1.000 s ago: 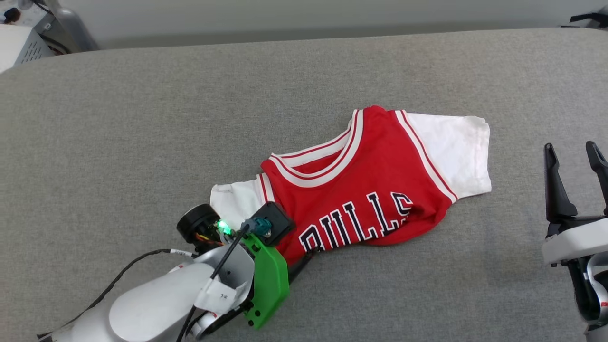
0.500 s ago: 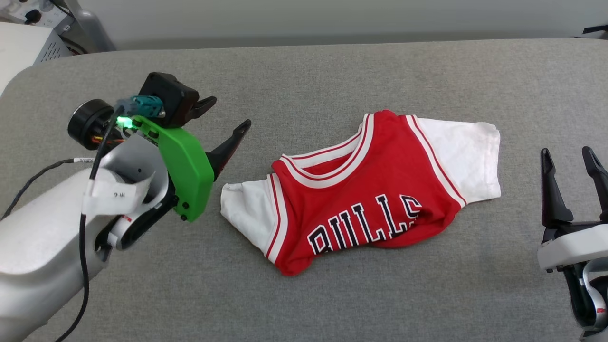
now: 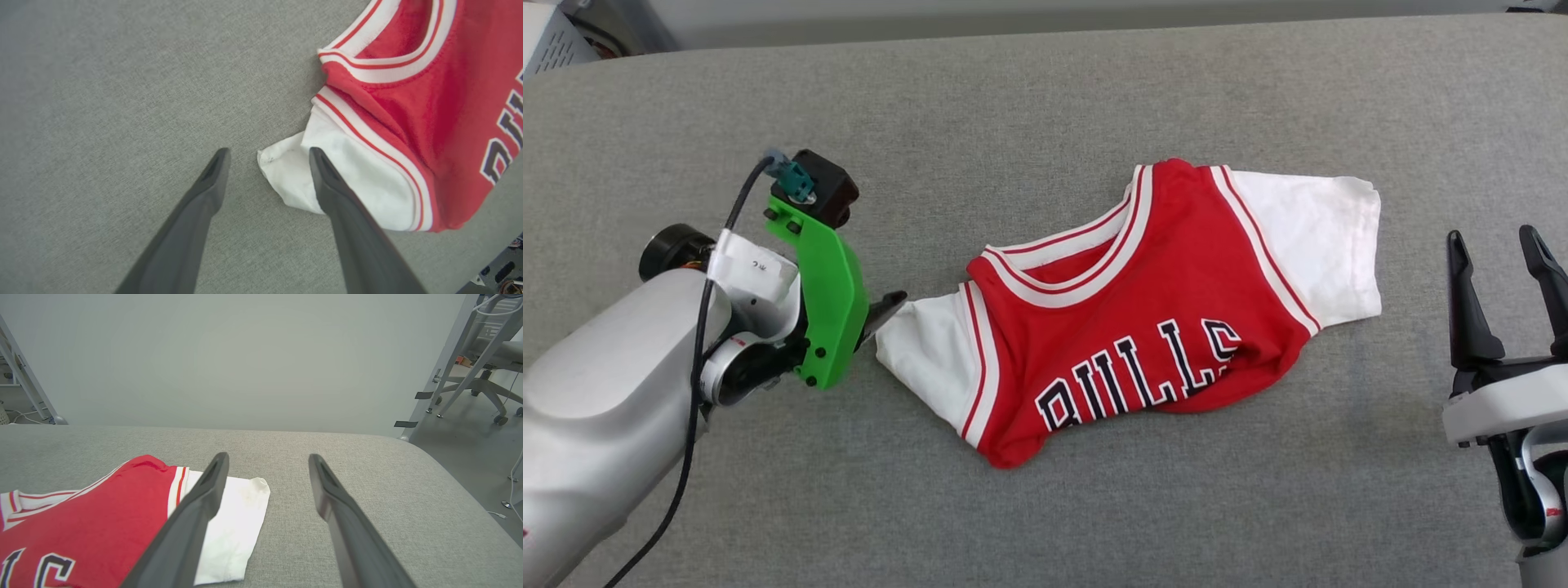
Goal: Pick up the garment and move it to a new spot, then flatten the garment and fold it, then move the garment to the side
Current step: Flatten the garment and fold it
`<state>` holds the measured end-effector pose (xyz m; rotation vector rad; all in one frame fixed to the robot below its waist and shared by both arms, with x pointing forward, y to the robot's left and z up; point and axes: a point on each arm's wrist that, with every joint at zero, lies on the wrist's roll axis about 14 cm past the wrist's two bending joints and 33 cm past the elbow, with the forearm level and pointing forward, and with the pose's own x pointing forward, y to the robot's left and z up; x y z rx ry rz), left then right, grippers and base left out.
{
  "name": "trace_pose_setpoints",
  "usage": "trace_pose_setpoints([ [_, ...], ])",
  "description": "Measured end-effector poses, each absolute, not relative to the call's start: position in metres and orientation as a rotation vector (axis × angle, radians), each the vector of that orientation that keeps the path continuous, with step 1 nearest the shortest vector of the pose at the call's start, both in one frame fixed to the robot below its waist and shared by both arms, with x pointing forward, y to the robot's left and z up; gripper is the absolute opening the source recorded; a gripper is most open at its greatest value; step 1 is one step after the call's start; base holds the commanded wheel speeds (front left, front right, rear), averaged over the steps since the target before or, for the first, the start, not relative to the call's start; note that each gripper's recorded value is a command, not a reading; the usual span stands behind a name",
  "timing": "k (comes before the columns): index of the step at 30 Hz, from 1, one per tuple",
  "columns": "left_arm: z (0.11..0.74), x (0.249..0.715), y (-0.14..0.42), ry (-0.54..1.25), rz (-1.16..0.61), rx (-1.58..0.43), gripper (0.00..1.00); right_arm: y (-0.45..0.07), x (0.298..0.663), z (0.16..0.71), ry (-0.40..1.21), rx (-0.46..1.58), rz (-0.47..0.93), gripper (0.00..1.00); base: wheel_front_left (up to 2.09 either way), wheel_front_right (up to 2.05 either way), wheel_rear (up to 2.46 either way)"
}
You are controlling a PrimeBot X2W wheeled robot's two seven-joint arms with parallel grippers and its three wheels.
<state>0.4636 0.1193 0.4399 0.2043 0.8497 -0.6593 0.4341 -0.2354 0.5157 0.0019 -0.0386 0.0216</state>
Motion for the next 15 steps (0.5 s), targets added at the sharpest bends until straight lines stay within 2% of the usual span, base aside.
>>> trace_pose_setpoints([
  [7, 0.379, 0.452, 0.121, 1.037, -0.681, 0.273, 1.0, -0.239, 0.442, 0.505, -0.015, -0.009, 0.016, 1.0, 0.0, 0.0, 0.0],
  [13, 0.36, 0.458, 0.12, 1.077, -0.694, 0.305, 1.0, -0.247, 0.441, 0.496, 0.006, -0.02, 0.001, 1.0, 0.0, 0.0, 0.0],
  [14, 0.359, 0.458, 0.118, 1.079, -0.698, 0.3, 0.41, -0.249, 0.441, 0.496, 0.006, -0.023, -0.003, 1.0, 0.0, 0.0, 0.0],
  [15, 0.36, 0.46, 0.118, 1.069, -0.701, 0.296, 0.0, -0.25, 0.441, 0.495, 0.008, -0.024, -0.006, 1.0, 0.0, 0.0, 0.0],
])
